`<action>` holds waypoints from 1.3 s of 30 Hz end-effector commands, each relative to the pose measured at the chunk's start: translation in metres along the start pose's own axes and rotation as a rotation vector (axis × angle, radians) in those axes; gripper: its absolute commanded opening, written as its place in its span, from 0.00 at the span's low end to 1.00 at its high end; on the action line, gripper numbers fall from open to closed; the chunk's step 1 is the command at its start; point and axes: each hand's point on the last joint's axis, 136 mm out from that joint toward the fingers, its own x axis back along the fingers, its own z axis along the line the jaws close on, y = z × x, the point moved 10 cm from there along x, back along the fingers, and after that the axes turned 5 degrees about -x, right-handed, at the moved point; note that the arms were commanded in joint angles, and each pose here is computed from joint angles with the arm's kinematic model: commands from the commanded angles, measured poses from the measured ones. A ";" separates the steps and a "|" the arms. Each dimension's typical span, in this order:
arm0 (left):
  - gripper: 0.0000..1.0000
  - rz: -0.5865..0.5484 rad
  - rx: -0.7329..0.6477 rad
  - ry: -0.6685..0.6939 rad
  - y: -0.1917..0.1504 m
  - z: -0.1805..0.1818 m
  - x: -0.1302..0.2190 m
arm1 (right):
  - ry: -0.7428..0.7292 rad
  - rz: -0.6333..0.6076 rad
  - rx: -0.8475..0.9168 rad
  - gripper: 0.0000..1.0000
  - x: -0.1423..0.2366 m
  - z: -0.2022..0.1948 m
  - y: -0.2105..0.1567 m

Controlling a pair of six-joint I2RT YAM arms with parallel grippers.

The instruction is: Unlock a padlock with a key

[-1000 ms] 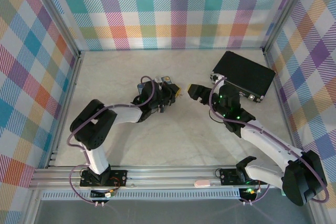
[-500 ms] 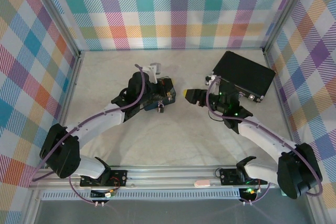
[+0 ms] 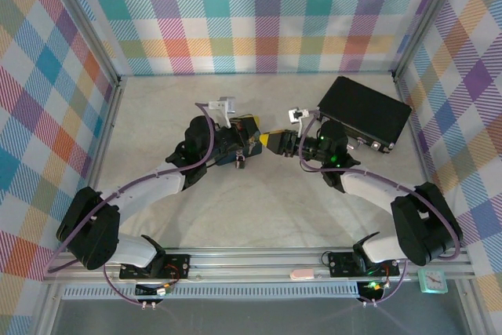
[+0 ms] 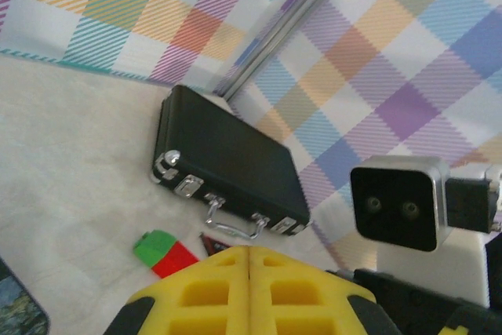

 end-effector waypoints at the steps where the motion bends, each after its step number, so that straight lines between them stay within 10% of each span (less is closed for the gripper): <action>1: 0.00 -0.107 0.095 -0.030 0.004 0.004 0.000 | 0.107 -0.046 0.081 0.46 -0.003 0.016 0.007; 15: 0.00 -0.162 0.175 -0.076 0.002 0.006 0.002 | 0.096 -0.051 0.075 0.45 -0.022 -0.003 -0.005; 28: 0.00 -0.183 0.242 -0.100 -0.003 0.010 0.001 | 0.145 -0.026 0.102 0.06 -0.032 0.001 -0.006; 35: 0.82 -0.184 0.253 -0.053 0.012 0.020 0.020 | 0.019 0.075 0.207 0.00 -0.022 0.008 -0.008; 39: 0.85 -0.121 0.233 -0.090 0.017 0.023 0.026 | -0.059 0.117 0.278 0.00 -0.012 0.014 -0.010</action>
